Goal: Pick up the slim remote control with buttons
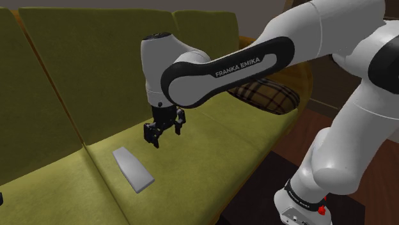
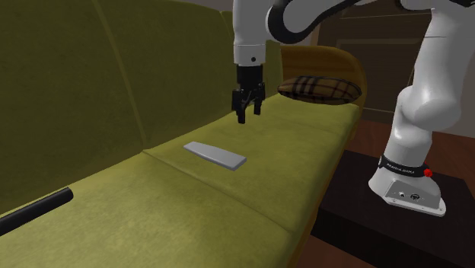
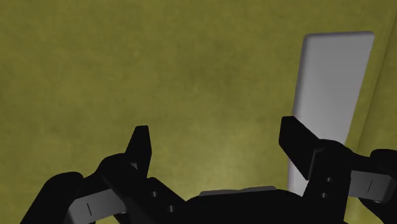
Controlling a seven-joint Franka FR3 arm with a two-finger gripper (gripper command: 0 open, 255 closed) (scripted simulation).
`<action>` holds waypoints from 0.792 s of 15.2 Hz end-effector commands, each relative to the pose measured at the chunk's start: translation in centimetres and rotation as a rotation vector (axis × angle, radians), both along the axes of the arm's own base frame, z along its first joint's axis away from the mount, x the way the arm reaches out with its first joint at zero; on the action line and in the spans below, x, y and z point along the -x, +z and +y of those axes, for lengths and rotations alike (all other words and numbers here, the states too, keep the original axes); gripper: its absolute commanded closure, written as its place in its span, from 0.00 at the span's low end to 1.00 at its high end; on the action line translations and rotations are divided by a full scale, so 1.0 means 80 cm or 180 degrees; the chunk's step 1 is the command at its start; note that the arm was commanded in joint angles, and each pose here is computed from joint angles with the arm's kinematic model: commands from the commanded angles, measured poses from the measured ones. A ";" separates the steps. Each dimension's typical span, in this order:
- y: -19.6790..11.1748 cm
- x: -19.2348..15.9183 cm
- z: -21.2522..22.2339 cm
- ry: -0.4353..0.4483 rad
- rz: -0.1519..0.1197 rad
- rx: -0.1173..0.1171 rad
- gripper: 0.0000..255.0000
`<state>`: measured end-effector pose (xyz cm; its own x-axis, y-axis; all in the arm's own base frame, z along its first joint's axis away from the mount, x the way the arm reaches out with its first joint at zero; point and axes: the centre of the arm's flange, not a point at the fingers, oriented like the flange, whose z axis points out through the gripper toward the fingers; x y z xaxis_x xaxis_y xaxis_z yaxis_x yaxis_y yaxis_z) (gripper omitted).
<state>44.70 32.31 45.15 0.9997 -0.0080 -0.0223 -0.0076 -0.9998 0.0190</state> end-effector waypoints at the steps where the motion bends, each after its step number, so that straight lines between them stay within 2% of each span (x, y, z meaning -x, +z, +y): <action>1: -0.013 -0.014 0.026 -0.0003 -0.0002 -0.0003 0.00; 10: -0.056 -0.068 0.157 0.0005 -0.0014 -0.0008 0.00; 12: -0.063 -0.069 0.159 0.0006 -0.0014 -0.0008 0.00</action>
